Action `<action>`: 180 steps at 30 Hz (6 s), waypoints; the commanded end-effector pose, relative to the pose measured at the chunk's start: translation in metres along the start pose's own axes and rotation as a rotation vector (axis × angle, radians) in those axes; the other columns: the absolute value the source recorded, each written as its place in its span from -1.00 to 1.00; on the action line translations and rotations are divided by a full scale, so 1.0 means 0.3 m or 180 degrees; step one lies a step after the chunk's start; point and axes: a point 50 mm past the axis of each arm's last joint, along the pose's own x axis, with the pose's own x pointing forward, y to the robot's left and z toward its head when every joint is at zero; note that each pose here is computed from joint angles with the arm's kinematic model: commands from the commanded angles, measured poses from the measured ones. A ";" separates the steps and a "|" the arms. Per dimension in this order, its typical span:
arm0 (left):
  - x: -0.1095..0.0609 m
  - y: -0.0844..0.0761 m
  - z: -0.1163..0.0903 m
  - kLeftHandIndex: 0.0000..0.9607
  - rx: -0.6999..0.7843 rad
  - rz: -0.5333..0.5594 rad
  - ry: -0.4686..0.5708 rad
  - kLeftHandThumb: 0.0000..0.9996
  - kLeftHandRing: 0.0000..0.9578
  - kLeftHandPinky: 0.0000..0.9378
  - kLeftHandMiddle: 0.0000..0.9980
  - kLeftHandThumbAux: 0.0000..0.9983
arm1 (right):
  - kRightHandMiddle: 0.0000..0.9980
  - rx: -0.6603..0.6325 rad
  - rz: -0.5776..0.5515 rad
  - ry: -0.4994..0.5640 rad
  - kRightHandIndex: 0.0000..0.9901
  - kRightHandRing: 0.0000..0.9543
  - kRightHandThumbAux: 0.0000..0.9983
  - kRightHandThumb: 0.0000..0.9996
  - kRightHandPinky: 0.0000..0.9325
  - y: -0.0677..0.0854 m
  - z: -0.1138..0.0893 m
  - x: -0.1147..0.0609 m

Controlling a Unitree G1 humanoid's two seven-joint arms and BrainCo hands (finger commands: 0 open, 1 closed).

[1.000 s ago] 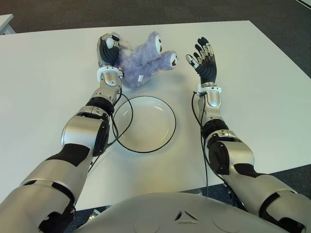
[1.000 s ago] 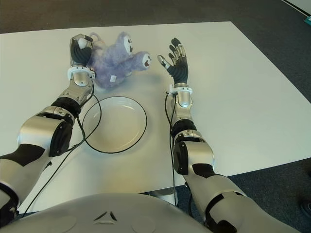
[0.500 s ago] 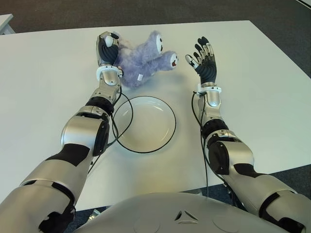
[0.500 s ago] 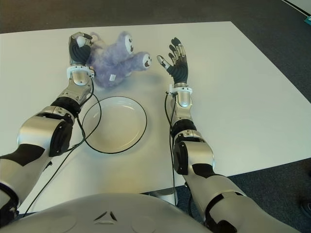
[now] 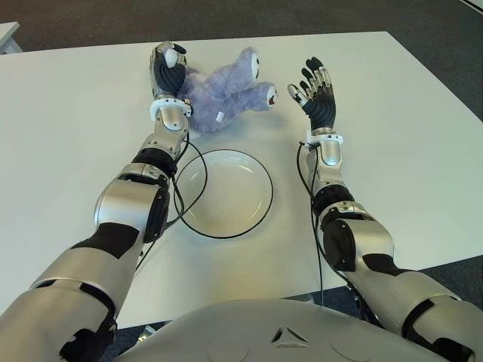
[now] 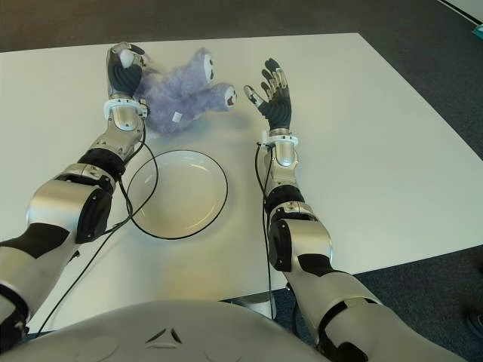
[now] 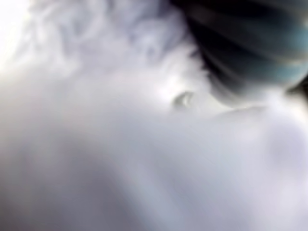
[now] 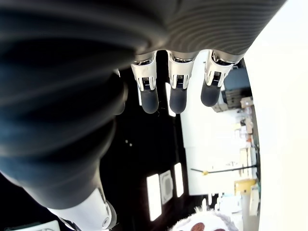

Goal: Put the doll into the plate.

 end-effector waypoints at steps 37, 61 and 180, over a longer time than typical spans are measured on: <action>0.042 0.054 0.074 -0.08 0.0110 0.0090 -0.0484 0.48 0.83 0.85 0.73 0.39 | -0.80 0.0135 -0.0143 0.0370 -0.84 -0.83 0.72 -0.49 -0.84 -0.008 -0.094 -0.086; 0.042 0.073 0.122 -0.08 0.0180 0.0074 -0.0839 0.49 0.84 0.87 0.74 0.39 | -0.80 0.0137 -0.0148 0.0388 -0.80 -0.84 0.71 -0.44 -0.85 -0.007 -0.097 -0.087; -0.153 0.154 0.220 -0.08 0.0272 -0.0173 -0.1629 0.50 0.80 0.86 0.70 0.39 | -0.81 0.0132 -0.0154 0.0481 -0.81 -0.84 0.71 -0.44 -0.85 0.000 -0.107 -0.085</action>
